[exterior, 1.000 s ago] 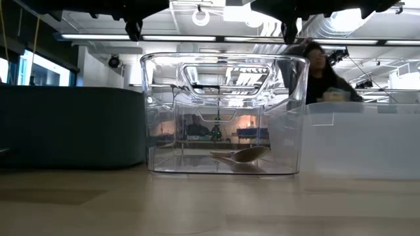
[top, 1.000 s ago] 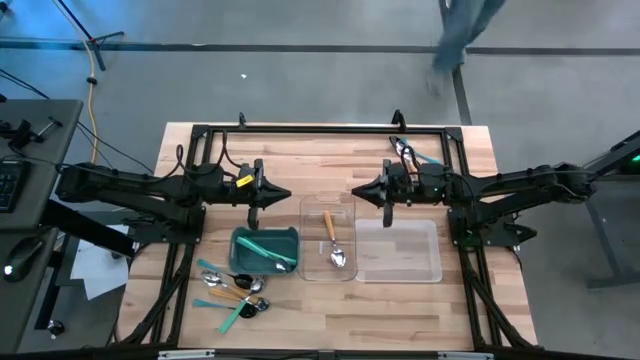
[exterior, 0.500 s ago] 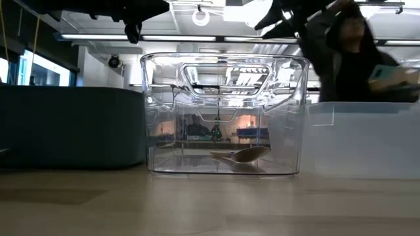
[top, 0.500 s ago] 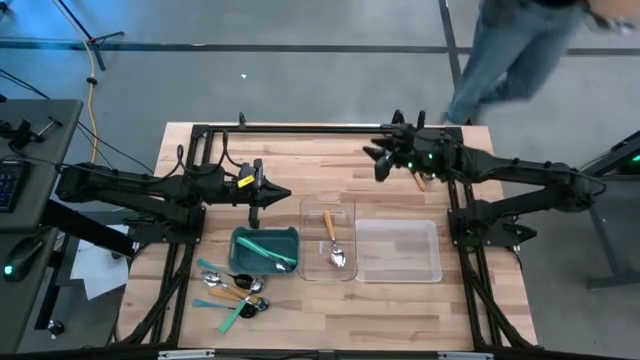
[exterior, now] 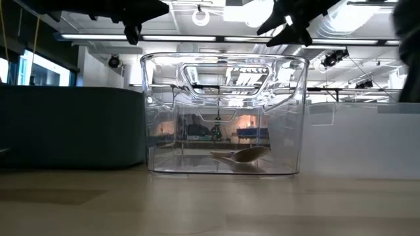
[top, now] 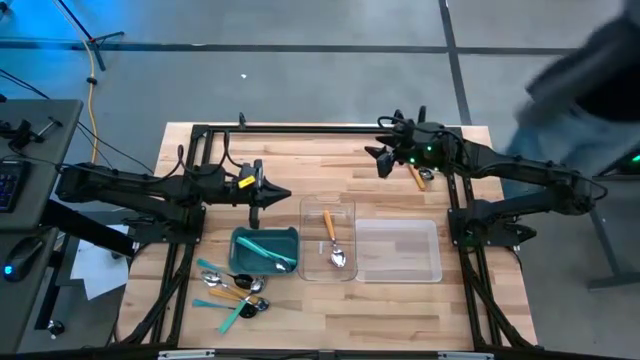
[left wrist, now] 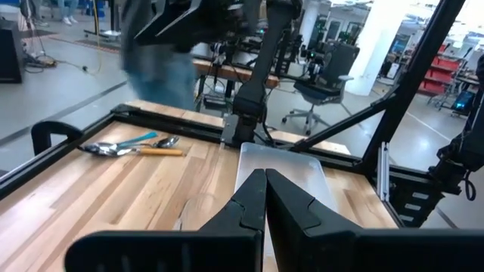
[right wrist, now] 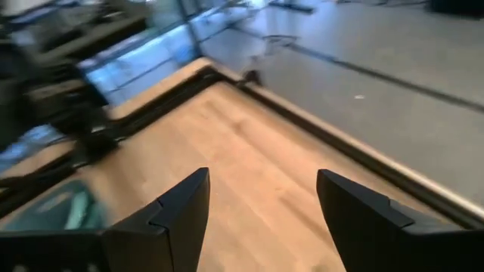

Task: Sort silverware by color (type)
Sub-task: Put the light blue spoon into the blue bin

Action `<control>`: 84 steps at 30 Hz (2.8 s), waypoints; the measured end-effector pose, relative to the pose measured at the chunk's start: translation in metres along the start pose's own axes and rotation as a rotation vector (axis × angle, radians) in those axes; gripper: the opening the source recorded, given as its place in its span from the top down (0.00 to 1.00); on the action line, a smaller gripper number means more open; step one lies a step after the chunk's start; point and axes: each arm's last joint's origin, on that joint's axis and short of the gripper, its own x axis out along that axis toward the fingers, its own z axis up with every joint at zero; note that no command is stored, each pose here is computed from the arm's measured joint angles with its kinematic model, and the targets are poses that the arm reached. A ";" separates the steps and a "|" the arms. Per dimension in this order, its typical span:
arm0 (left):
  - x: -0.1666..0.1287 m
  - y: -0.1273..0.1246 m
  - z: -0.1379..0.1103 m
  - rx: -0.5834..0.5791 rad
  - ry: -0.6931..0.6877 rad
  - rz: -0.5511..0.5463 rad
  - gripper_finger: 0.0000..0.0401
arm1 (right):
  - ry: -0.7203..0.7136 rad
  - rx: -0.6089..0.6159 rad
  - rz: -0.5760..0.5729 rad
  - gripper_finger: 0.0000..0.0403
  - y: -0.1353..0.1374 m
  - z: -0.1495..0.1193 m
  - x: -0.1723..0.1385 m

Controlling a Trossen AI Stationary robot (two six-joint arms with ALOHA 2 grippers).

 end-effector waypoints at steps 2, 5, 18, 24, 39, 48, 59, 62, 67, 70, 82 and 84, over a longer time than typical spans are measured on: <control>0.000 0.000 -0.001 0.000 0.012 0.002 1.00 | 0.011 -0.001 0.093 0.44 0.004 0.001 0.000; 0.000 0.000 -0.001 0.000 0.014 0.003 1.00 | 0.022 -0.010 0.224 0.44 0.013 0.001 0.004; 0.000 0.000 -0.001 -0.022 0.015 -0.005 1.00 | -0.055 -0.195 0.437 0.44 0.058 -0.009 0.012; 0.000 0.000 -0.001 -0.043 0.012 -0.005 1.00 | -0.119 -0.194 0.450 0.44 0.053 -0.004 -0.003; 0.000 -0.001 0.004 -0.042 -0.036 -0.016 1.00 | -0.300 -0.209 0.554 0.44 0.039 -0.052 0.009; 0.000 -0.001 0.004 -0.043 -0.035 -0.016 1.00 | -0.298 -0.211 0.554 0.46 0.039 -0.052 0.009; 0.000 -0.001 0.004 -0.027 -0.035 -0.016 1.00 | -0.274 -0.216 0.549 0.79 0.039 -0.054 0.010; 0.000 -0.001 0.004 -0.026 -0.035 -0.016 1.00 | -0.261 -0.221 0.545 0.91 0.038 -0.055 0.011; 0.000 -0.001 0.004 -0.026 -0.035 -0.016 1.00 | -0.256 -0.227 0.542 0.98 0.038 -0.056 0.011; 0.000 -0.001 0.004 -0.026 -0.035 -0.015 1.00 | -0.256 -0.227 0.542 0.97 0.038 -0.056 0.011; 0.001 -0.001 0.011 -0.121 0.042 0.037 0.95 | -0.250 -0.228 0.540 1.00 0.038 -0.056 0.011; 0.000 -0.005 0.019 -0.120 0.106 0.040 0.90 | -0.250 -0.228 0.540 1.00 0.038 -0.056 0.011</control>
